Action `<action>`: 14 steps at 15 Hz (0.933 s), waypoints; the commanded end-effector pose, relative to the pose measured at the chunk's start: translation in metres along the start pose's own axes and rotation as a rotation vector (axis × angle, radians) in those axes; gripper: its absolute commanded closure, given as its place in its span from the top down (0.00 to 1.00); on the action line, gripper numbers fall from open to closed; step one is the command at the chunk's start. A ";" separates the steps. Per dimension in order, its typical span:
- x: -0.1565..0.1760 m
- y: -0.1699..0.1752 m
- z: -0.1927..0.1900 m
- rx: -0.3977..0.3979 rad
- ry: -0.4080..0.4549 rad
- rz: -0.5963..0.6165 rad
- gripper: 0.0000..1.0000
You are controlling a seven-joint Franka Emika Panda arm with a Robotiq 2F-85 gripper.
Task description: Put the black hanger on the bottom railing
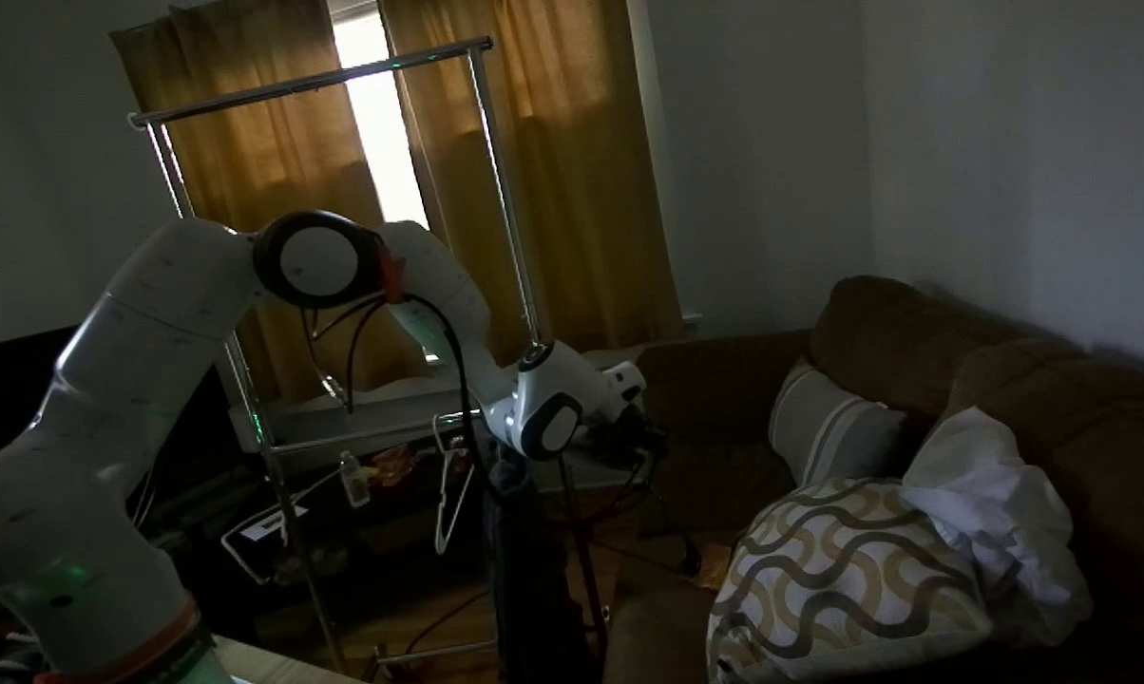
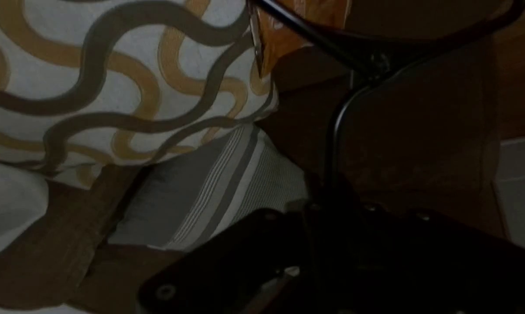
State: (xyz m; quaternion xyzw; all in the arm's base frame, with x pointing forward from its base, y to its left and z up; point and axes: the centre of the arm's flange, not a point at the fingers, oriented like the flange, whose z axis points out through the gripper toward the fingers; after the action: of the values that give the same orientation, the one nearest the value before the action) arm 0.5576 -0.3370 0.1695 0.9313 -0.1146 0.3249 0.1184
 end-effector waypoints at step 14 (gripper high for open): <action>-0.007 -0.111 -0.174 -0.095 0.330 -0.016 0.02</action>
State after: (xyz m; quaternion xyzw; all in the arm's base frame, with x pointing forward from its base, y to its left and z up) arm 0.5019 -0.2143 0.2680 0.8638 -0.0829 0.4608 0.1860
